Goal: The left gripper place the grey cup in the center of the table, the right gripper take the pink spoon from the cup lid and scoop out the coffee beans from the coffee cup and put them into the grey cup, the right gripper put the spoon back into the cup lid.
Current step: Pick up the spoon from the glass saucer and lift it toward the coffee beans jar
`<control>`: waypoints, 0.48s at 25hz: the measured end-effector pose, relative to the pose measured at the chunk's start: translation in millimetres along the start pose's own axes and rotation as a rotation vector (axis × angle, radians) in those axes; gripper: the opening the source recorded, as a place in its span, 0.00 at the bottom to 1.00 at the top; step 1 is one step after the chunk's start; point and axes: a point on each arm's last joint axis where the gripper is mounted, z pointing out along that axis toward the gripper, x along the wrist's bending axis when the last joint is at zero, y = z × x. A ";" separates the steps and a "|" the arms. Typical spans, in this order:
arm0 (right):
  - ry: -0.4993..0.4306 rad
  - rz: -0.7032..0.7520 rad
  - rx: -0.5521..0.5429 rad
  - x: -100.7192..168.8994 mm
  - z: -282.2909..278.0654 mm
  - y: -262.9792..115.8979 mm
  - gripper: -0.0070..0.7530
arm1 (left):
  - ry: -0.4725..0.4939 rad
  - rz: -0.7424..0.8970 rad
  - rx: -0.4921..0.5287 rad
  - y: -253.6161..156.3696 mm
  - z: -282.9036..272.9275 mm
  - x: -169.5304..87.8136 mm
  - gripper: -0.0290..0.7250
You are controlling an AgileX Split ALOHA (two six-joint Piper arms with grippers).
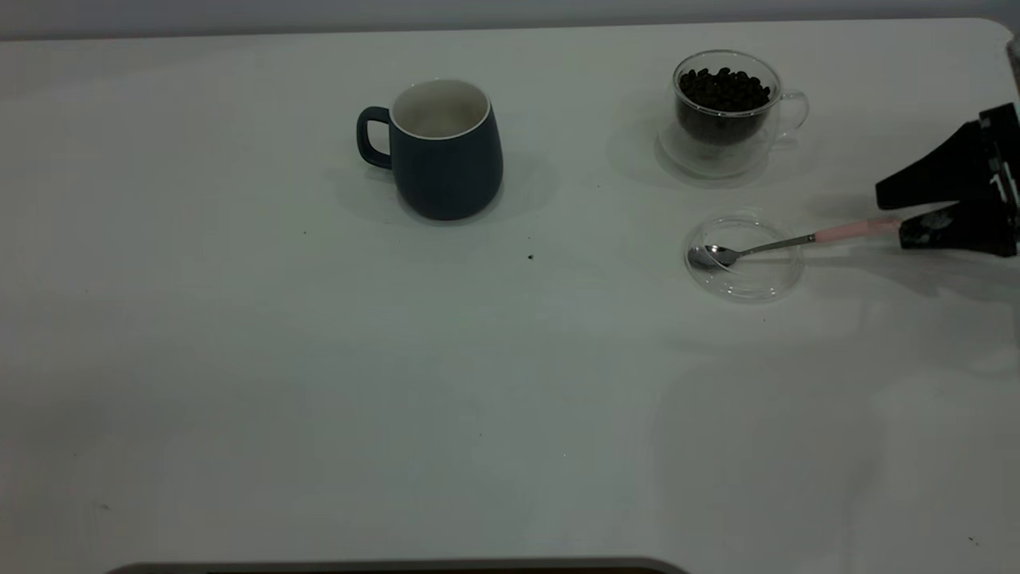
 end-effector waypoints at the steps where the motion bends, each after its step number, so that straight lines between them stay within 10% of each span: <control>1: 0.002 0.004 -0.001 -0.7 1.4 -0.7 0.81 | 0.000 0.000 0.000 0.0 0.0 0.0 0.82; 12: 0.028 -0.031 0.016 10.0 16.9 0.1 0.79 | 0.000 -0.001 0.000 0.0 0.0 0.0 0.82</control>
